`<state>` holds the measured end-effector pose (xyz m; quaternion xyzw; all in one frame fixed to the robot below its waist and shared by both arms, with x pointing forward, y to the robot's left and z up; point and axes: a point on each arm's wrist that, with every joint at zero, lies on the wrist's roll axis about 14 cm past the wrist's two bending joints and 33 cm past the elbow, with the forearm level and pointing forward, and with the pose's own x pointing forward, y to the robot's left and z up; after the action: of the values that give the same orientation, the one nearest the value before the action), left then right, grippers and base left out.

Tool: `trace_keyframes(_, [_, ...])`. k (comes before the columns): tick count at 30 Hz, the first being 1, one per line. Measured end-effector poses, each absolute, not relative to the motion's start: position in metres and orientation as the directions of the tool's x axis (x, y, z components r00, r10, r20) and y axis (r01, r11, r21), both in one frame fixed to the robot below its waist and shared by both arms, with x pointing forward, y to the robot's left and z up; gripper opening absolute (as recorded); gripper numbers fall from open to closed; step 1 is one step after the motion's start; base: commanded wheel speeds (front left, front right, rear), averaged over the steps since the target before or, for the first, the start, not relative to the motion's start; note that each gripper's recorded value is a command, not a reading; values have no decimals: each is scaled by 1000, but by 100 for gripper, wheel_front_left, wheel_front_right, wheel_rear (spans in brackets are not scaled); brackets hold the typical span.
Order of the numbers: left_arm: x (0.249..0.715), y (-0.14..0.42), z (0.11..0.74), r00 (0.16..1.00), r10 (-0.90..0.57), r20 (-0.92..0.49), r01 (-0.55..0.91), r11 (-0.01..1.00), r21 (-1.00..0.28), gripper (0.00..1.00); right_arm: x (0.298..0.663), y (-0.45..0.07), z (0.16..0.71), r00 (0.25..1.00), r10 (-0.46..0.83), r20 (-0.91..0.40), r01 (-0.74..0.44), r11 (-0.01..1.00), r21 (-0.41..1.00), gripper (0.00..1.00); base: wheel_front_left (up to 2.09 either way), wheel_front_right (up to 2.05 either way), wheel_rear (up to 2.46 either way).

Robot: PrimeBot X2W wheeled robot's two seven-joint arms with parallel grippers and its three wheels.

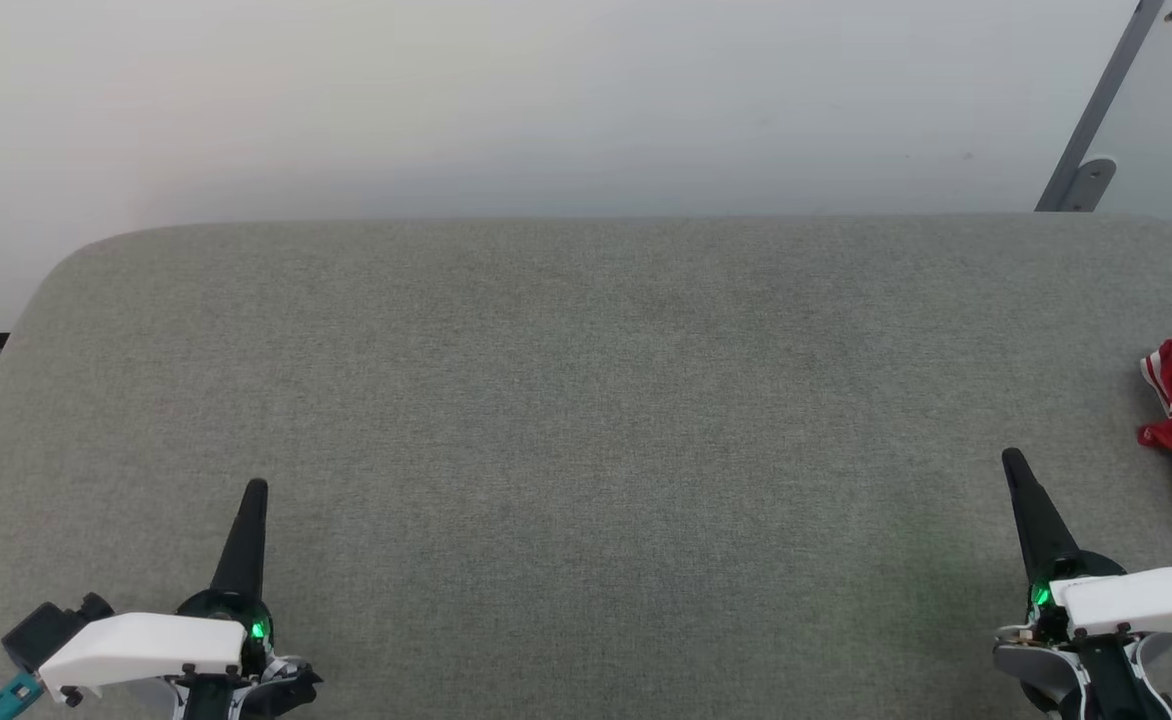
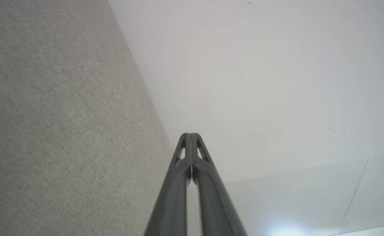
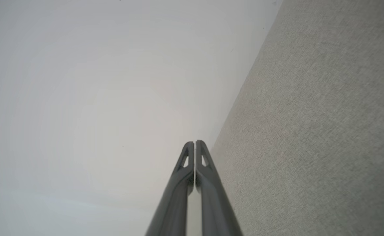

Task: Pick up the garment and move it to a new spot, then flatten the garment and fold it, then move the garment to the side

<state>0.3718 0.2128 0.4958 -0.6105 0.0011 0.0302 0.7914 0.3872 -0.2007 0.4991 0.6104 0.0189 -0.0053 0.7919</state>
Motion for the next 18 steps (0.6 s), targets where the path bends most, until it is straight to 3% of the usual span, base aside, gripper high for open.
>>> trace_keyframes(18, [380,205,499,999,22,-28,-30,110,-993,0,388,-200,503,1000,7,-19,18,111,994,0,0,0,0])
